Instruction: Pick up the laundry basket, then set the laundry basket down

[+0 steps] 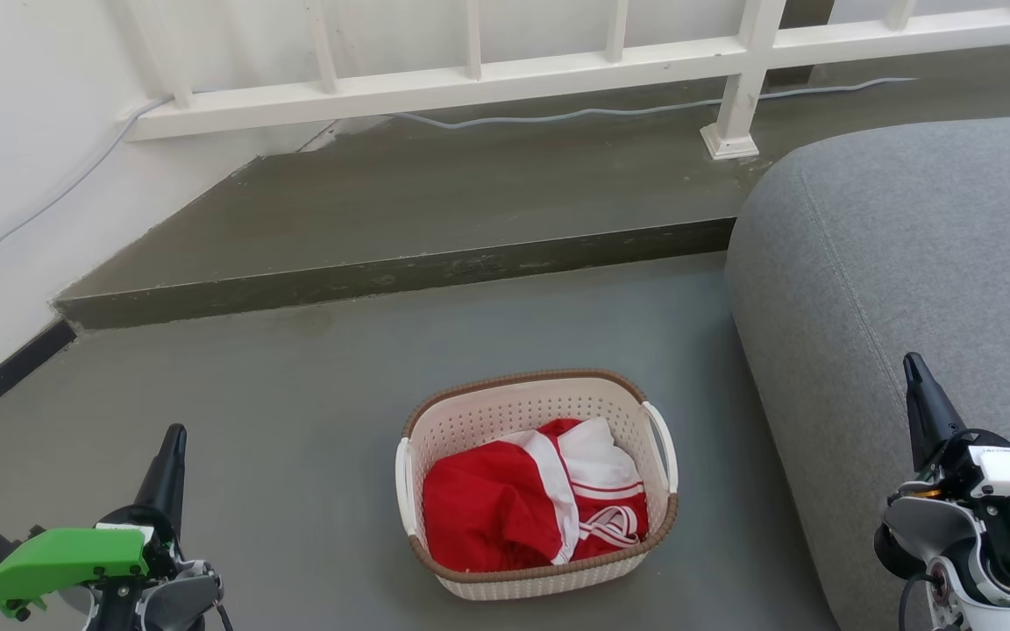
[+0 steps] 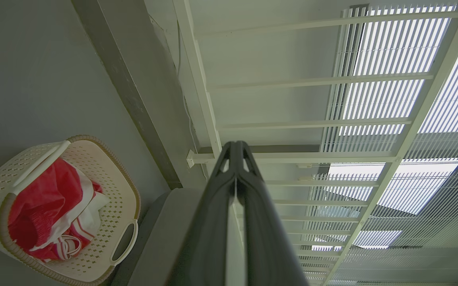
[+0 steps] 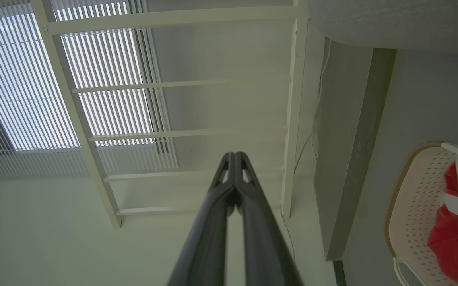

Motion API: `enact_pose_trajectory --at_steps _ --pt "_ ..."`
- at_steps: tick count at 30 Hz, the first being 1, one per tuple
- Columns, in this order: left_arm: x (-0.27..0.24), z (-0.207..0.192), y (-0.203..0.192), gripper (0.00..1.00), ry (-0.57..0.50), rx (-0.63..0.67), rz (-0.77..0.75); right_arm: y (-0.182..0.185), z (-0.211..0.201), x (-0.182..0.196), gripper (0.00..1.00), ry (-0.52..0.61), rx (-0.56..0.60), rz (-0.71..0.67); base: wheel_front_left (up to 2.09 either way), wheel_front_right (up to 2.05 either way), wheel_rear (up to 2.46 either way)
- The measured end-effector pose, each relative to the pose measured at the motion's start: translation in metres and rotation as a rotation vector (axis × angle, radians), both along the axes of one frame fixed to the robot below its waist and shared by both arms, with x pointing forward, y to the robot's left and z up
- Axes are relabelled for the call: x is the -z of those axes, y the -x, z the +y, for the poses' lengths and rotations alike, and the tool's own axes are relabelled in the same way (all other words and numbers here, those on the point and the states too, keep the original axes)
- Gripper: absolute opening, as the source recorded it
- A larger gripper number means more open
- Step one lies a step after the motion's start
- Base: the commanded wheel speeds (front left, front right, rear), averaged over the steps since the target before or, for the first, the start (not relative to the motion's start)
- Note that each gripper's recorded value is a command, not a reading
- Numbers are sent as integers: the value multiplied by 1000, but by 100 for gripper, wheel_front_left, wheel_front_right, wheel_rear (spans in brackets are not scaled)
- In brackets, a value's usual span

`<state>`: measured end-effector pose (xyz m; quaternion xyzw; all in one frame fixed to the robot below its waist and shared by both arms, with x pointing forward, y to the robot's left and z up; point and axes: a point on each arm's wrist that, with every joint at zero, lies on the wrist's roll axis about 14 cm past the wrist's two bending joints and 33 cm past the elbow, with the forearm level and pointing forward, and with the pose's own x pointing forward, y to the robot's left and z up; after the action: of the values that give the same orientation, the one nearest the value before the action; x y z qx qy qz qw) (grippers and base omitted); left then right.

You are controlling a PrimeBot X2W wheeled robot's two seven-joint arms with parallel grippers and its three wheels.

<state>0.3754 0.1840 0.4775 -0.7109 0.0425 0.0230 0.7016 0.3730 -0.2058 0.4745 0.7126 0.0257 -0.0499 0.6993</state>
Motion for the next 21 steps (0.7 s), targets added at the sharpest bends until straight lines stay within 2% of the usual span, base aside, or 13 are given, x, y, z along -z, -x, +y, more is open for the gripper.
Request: enact_pose_trajectory --at_steps 21 --pt "0 0 0 0 0 -1 0 0 0 0 0 -1 0 0 0 0 0"
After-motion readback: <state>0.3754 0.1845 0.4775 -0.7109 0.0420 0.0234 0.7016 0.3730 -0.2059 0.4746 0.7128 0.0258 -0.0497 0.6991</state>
